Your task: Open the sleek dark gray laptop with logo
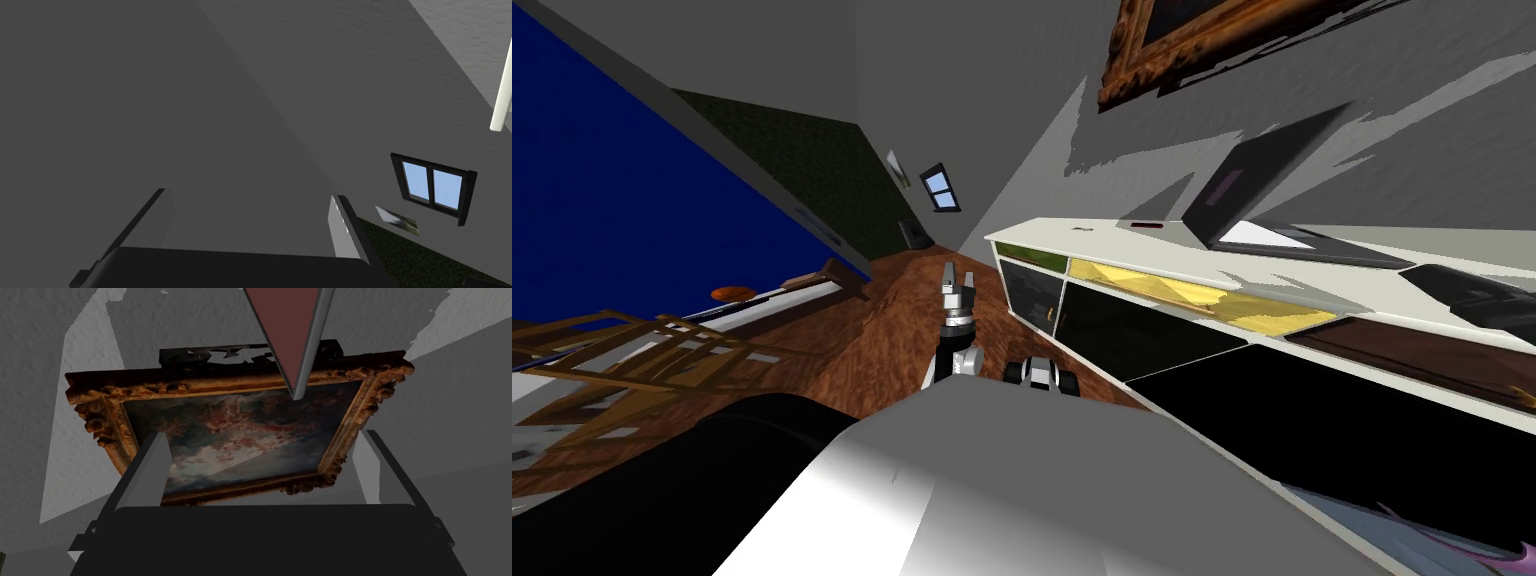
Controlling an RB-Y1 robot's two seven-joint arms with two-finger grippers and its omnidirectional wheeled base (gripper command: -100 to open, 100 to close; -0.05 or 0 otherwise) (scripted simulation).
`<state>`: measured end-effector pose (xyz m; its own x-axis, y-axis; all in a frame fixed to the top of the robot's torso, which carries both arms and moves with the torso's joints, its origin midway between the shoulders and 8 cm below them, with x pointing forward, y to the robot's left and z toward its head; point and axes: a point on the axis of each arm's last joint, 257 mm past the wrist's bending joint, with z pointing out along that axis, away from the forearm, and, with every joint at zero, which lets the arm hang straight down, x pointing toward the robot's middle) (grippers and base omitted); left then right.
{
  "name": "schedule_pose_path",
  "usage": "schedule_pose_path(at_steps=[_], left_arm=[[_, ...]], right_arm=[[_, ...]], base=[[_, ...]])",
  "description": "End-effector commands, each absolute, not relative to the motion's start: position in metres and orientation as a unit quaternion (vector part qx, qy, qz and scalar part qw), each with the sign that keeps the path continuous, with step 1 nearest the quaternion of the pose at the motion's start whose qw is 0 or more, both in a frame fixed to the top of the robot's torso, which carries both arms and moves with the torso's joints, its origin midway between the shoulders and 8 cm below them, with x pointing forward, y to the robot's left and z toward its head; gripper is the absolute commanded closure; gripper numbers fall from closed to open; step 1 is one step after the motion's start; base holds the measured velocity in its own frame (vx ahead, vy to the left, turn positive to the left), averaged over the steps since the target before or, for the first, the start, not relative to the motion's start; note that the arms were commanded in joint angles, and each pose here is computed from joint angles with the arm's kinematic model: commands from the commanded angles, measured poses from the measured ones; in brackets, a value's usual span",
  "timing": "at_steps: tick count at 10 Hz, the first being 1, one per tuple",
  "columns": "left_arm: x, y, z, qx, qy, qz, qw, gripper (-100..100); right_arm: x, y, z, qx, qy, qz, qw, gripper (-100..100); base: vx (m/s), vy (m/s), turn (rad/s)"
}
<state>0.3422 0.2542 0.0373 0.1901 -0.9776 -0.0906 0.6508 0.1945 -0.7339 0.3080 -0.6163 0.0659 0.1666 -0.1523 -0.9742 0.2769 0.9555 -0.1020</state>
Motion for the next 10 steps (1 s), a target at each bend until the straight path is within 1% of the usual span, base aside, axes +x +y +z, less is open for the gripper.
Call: schedule_pose_path(at_steps=[1,2,4,5,6,10], left_arm=[[0.342,0.254,0.037,-0.284,0.288,-0.568,0.717,0],[0.342,0.254,0.037,-0.284,0.288,-0.568,0.717,0],[0.342,0.254,0.037,-0.284,0.288,-0.568,0.717,0],[0.342,0.254,0.037,-0.284,0.288,-0.568,0.717,0],[0.342,0.254,0.037,-0.284,0.288,-0.567,0.717,0],[0.342,0.254,0.037,-0.284,0.288,-0.568,0.717,0]], right_arm=[[0.305,-0.644,0.074,0.043,0.642,-0.197,0.739,-100],[0.308,-0.642,0.075,0.039,0.643,-0.197,0.739,-100],[0.301,-0.671,0.078,0.032,0.657,-0.256,0.709,-100],[0.303,-0.671,0.079,0.03,0.657,-0.255,0.709,-100],[0.3,-0.684,0.079,0.026,0.663,-0.282,0.693,-100],[0.287,-0.731,0.074,0.014,0.686,-0.373,0.625,-100]], base=[[0.052,0.06,0.1],[0.039,0.04,0.073],[0.064,0.06,0.155],[0.068,0.051,0.09],[0.067,0.041,0.119],[0.114,0.069,0.167]])
